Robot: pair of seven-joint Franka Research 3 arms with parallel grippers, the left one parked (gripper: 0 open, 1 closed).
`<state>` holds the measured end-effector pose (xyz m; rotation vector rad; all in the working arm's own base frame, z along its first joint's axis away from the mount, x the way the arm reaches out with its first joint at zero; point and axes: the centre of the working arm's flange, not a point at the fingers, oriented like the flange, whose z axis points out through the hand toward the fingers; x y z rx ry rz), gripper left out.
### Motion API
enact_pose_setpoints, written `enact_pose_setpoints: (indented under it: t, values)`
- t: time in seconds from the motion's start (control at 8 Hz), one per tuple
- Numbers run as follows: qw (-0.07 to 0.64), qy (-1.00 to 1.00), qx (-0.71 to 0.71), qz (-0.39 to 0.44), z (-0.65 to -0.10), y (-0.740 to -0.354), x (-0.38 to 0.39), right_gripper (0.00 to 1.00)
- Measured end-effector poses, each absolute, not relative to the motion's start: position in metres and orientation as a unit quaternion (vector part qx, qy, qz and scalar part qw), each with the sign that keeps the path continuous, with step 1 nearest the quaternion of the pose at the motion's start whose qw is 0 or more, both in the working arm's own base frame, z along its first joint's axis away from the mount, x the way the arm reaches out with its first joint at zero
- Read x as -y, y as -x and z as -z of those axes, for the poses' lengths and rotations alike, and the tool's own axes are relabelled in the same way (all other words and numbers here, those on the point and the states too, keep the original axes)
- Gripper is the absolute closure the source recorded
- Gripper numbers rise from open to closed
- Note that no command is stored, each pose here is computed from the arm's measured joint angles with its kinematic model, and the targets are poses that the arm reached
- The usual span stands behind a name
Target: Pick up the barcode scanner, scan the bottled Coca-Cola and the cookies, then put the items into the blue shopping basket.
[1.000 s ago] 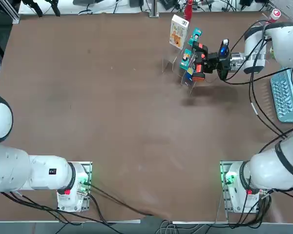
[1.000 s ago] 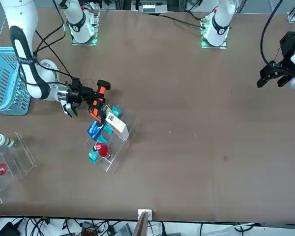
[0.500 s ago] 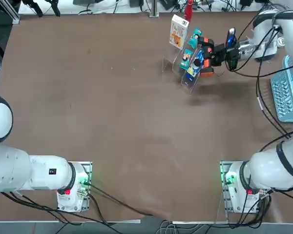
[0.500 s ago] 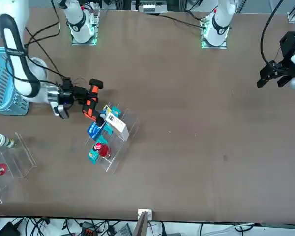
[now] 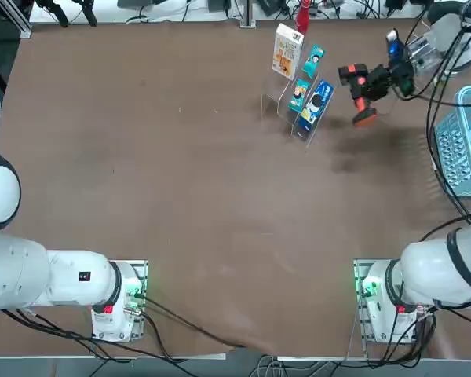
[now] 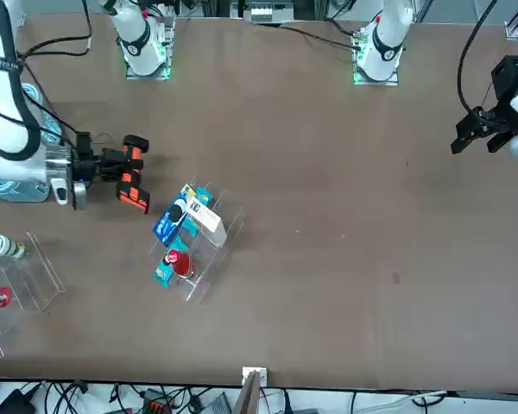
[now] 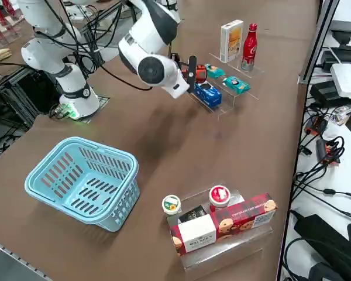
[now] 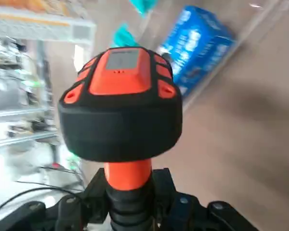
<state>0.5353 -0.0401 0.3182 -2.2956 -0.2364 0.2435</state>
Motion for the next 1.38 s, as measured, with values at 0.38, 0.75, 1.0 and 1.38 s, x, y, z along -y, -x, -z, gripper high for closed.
enact_pose_setpoints:
  t: [0.38,0.75,1.0,1.38]
  values:
    - [0.240,0.958,0.091,-0.131,-0.349,-0.529,0.064,0.56]
    - [0.111,0.983,0.045,-0.139,-0.353,-0.514,0.044,0.56]
    - [0.078,0.988,0.023,-0.134,-0.326,-0.501,0.032,0.56]
    - [0.022,0.994,0.017,-0.109,-0.276,-0.481,0.029,0.56]
